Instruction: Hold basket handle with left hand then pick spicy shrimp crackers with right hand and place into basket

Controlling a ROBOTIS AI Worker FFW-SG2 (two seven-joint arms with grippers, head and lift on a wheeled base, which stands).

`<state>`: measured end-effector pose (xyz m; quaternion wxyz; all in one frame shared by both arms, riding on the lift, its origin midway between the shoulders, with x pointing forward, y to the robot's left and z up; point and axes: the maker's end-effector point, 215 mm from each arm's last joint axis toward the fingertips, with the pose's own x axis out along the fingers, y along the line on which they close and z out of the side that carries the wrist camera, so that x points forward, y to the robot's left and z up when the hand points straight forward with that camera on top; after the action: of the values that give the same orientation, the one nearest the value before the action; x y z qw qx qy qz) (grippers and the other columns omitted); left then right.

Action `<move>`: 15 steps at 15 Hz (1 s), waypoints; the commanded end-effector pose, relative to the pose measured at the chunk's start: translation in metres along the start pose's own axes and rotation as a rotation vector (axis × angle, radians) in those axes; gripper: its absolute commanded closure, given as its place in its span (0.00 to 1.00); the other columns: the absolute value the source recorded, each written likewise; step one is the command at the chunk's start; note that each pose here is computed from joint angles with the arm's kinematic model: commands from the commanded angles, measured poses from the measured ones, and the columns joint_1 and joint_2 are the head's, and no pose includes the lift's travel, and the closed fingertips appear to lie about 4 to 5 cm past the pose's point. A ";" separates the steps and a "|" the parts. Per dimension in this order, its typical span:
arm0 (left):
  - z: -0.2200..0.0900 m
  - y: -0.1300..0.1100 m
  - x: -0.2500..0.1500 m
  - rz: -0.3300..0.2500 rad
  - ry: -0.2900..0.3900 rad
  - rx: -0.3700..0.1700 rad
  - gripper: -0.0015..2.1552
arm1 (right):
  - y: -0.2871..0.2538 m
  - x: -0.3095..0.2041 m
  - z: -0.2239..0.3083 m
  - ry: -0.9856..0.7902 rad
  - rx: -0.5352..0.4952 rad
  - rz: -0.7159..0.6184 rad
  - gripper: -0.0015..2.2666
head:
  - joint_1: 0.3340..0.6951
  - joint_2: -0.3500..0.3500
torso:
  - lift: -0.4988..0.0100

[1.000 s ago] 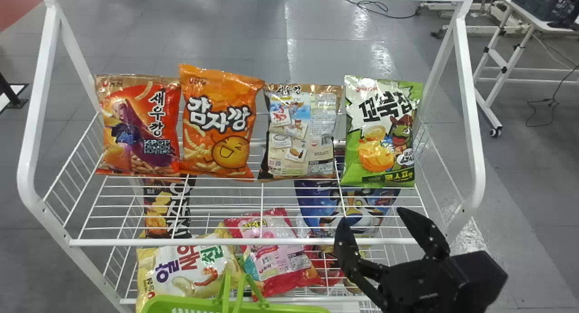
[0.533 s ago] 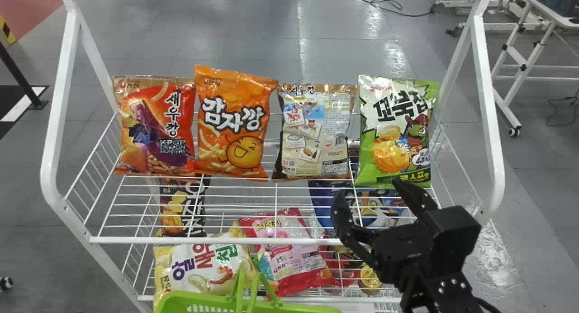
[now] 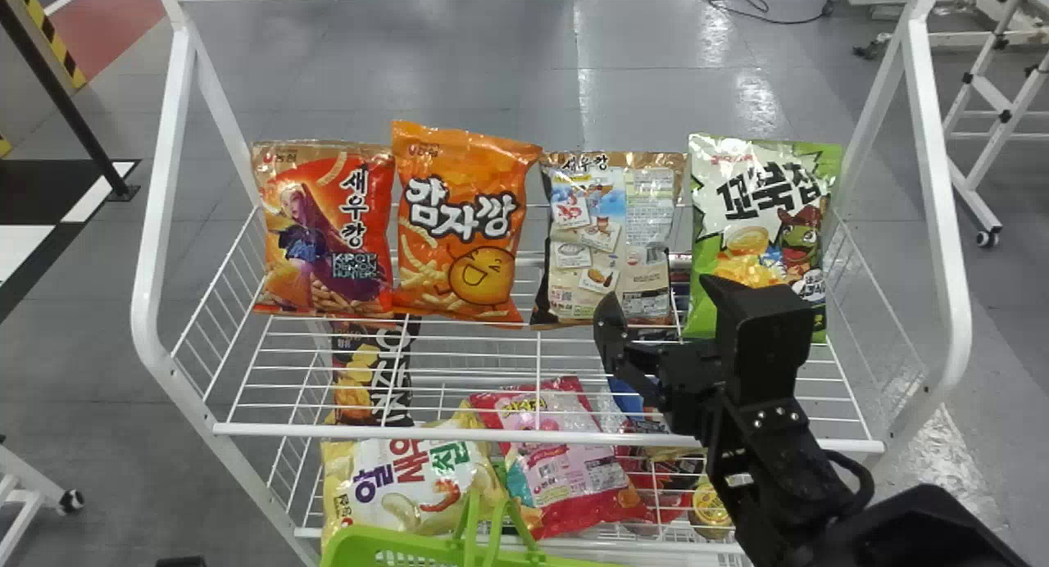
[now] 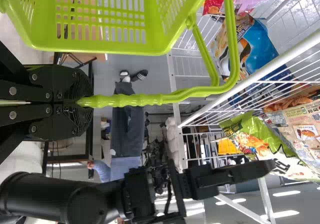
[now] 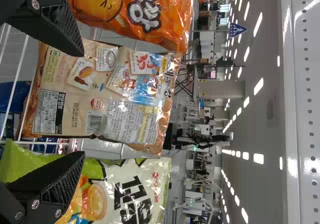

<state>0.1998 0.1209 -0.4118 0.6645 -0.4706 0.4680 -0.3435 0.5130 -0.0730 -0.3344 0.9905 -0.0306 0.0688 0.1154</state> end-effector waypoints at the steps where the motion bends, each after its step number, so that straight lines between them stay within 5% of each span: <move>1: -0.002 0.002 0.002 -0.002 0.008 -0.009 0.88 | 0.007 0.016 0.002 0.019 0.002 0.005 0.05 | 1.00 0.61 | 0.91; 15: -0.004 0.003 0.011 -0.040 0.028 -0.037 0.88 | 0.016 0.098 -0.002 0.086 -0.034 0.000 0.05 | 1.00 0.66 | 0.91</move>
<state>0.1987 0.1120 -0.4179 0.6439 -0.4859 0.4738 -0.3533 0.5988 -0.0359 -0.3497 0.9862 -0.0500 0.1071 0.1160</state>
